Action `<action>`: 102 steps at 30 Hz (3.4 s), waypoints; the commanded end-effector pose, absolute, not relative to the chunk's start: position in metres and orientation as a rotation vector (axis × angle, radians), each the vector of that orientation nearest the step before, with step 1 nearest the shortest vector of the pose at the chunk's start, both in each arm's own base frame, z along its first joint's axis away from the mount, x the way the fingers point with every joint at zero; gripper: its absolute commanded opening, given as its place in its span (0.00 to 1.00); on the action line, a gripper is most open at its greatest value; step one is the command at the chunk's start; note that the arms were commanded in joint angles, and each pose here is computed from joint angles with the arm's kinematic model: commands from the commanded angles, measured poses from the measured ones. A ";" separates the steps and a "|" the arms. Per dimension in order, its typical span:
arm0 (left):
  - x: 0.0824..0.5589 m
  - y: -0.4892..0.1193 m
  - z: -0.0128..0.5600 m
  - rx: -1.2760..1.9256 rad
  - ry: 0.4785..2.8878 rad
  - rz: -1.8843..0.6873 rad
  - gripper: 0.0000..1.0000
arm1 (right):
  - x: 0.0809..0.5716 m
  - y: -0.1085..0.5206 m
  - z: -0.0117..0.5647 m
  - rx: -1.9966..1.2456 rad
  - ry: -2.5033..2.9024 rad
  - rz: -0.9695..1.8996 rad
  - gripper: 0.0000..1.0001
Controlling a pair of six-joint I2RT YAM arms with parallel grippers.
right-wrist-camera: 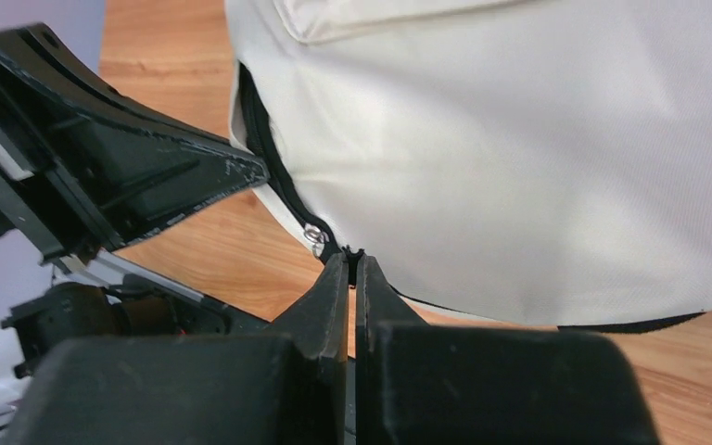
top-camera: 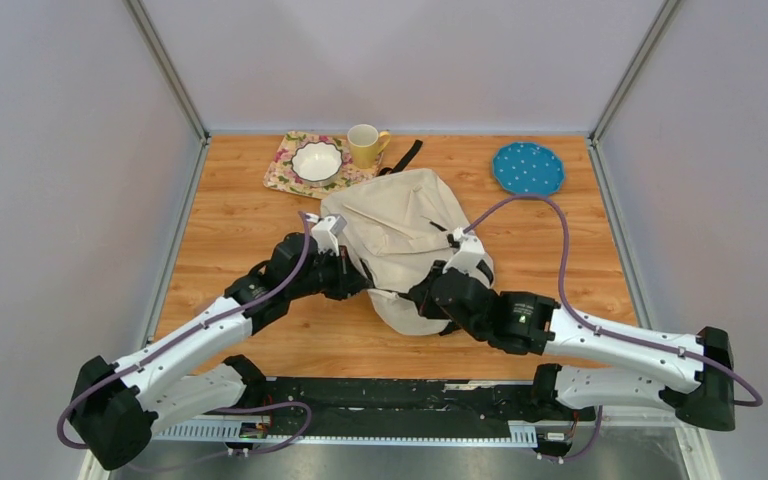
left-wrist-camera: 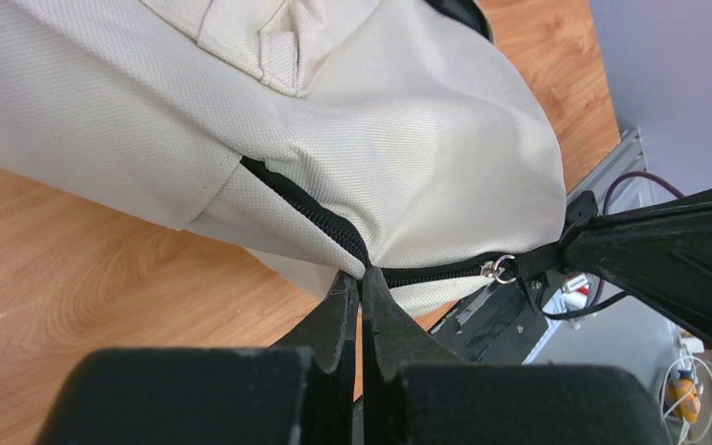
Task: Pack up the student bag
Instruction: Zip the student bag at the center of the board.
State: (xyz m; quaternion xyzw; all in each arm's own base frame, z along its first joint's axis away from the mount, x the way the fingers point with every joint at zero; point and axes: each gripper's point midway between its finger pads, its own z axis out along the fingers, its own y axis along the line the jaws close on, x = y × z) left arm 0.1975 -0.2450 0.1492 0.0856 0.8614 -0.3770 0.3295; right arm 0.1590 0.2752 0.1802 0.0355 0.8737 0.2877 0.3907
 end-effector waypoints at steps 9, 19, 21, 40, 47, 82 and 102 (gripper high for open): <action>0.219 -0.214 0.160 0.183 2.183 -0.795 0.00 | 0.153 0.259 0.148 -0.088 2.329 0.582 0.00; 0.215 -0.199 0.148 0.179 2.213 -0.711 0.00 | 0.140 0.206 0.107 0.114 2.356 0.481 0.00; 0.215 -0.199 0.147 0.179 2.216 -0.709 0.00 | 0.144 0.203 0.122 0.111 2.319 0.480 0.00; 0.220 -0.162 0.154 0.103 2.205 -0.588 0.00 | 0.145 0.158 0.113 0.218 2.301 0.342 0.00; 0.207 -0.169 0.148 0.155 2.233 -0.653 0.58 | 0.144 0.218 0.129 0.066 2.315 0.567 0.00; 0.192 -0.144 0.195 0.284 2.086 -0.567 0.78 | 0.166 0.248 0.167 -0.019 2.112 0.680 0.00; 0.146 -0.290 0.189 1.305 1.574 -0.446 0.80 | 0.157 0.242 0.155 0.044 2.188 0.688 0.00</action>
